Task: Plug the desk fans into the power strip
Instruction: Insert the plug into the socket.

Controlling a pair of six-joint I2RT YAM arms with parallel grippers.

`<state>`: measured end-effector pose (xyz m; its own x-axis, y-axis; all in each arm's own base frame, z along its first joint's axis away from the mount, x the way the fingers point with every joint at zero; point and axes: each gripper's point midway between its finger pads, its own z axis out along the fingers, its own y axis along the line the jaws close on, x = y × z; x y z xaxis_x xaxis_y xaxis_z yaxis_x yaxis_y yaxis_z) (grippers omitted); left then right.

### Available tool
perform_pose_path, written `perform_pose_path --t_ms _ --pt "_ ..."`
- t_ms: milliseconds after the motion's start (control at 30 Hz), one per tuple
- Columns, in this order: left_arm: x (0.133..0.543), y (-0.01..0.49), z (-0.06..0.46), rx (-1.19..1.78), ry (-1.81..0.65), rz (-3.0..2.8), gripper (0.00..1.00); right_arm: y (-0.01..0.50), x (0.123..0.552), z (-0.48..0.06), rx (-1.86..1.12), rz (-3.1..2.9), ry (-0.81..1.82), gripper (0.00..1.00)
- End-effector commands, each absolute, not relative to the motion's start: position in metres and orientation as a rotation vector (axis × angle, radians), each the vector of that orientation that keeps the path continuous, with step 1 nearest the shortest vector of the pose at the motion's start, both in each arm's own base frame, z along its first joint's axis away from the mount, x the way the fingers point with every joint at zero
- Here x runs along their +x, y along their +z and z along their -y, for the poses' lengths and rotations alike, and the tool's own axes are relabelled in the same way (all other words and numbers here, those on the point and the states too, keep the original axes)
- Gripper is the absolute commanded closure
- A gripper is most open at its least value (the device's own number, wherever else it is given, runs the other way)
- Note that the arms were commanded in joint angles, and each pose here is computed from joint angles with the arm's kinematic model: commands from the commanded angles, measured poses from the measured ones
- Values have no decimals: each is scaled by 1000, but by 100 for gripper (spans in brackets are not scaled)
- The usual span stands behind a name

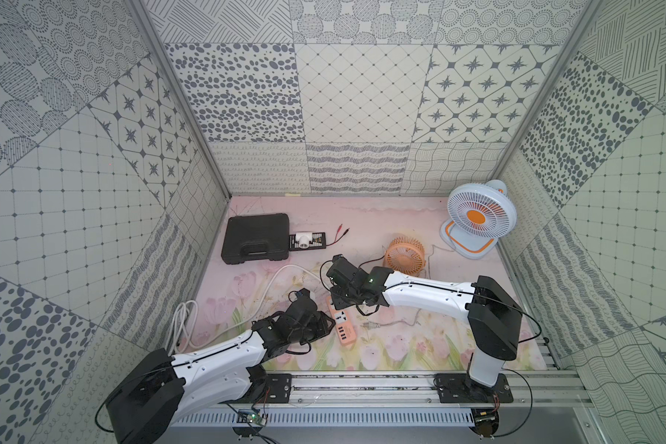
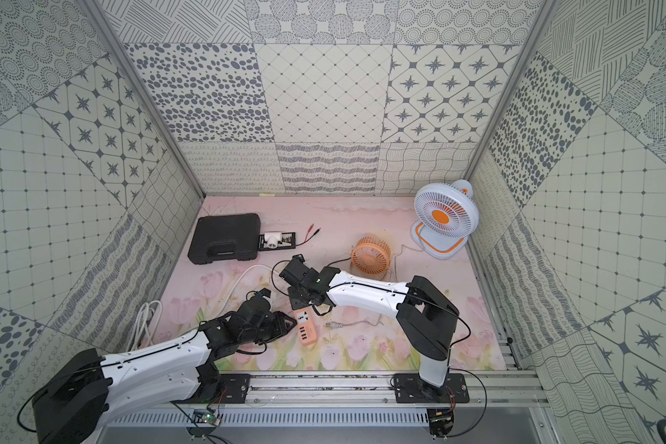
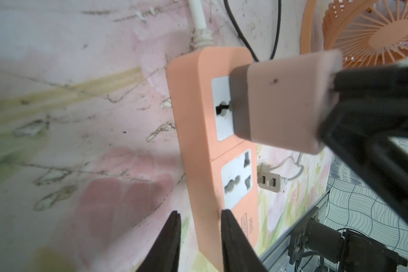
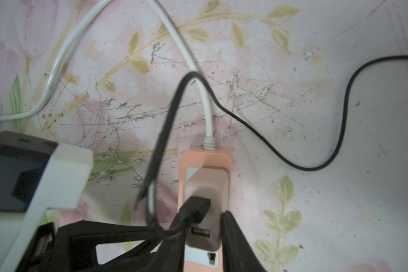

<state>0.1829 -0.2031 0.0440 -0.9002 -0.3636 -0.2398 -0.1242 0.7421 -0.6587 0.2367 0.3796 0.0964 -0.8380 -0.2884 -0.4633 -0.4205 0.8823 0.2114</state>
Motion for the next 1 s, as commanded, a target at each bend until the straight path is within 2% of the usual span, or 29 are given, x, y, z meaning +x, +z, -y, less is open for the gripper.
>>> perform_pose_path --t_ms 0,133,333,433,533,600,800,967 --pt "188 52 208 -366 -980 -2560 66 84 239 -375 -532 -2645 368 79" --pt "187 51 208 -364 -974 -2564 66 74 236 -371 -537 -2671 325 87" --pt "187 49 206 -364 -960 -2568 66 63 229 -367 -550 -2697 282 88" --pt "187 49 205 -360 -953 -2568 66 84 234 -368 -540 -2654 294 84" --pt "188 50 205 -355 -950 -2566 66 116 239 -371 -533 -2595 337 68" --pt "188 50 205 -352 -942 -2566 66 131 239 -374 -526 -2568 373 63" --pt "190 57 206 -334 -949 -2556 66 147 229 -371 -516 -2544 411 56" --pt "189 73 209 -297 -977 -2533 66 141 211 -333 -396 -2560 374 52"
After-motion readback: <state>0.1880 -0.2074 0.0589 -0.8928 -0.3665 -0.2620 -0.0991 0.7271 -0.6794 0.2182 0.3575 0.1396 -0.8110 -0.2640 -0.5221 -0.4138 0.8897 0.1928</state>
